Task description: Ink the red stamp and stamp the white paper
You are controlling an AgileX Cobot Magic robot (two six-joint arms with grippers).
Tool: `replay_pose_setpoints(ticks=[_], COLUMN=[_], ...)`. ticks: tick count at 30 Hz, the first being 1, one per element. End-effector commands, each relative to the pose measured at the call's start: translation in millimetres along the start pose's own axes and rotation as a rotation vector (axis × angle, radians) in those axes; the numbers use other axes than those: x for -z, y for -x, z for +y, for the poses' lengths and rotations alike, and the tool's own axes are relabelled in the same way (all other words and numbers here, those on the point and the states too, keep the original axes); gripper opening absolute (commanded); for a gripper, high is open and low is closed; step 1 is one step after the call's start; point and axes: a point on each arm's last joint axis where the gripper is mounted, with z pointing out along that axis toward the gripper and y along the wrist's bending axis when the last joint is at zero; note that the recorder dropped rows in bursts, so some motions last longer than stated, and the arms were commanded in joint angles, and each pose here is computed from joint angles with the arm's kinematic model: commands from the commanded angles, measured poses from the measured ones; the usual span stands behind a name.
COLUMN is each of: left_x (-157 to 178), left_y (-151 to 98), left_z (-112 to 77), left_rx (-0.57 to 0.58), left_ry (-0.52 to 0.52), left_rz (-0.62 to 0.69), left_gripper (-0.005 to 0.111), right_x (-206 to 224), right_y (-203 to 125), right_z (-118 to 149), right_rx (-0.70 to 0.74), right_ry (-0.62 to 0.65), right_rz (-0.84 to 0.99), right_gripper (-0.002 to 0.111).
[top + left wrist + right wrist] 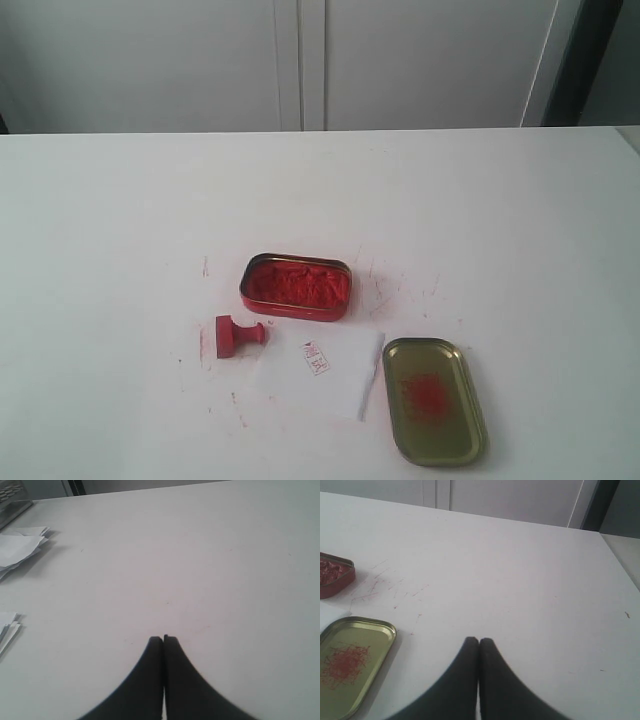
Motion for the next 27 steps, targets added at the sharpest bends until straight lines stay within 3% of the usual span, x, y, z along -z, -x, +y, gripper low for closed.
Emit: replay_pose_setpoints(ticks=[1, 27], left_x=[-0.3, -0.3], left_y=[-0.6, -0.6], left_z=[-0.1, -0.1], left_rx=[0.006, 0.006], left_ry=[-0.001, -0.001], left_rz=[-0.001, -0.001], left_gripper=[0.000, 0.000], right_x=[-0.3, -0.3], right_y=[-0.3, -0.3], right_z=[-0.6, -0.5], right_rx=[0.000, -0.019], right_ry=[-0.010, -0.010], right_rz=[-0.014, -0.014], right_gripper=[0.000, 0.000])
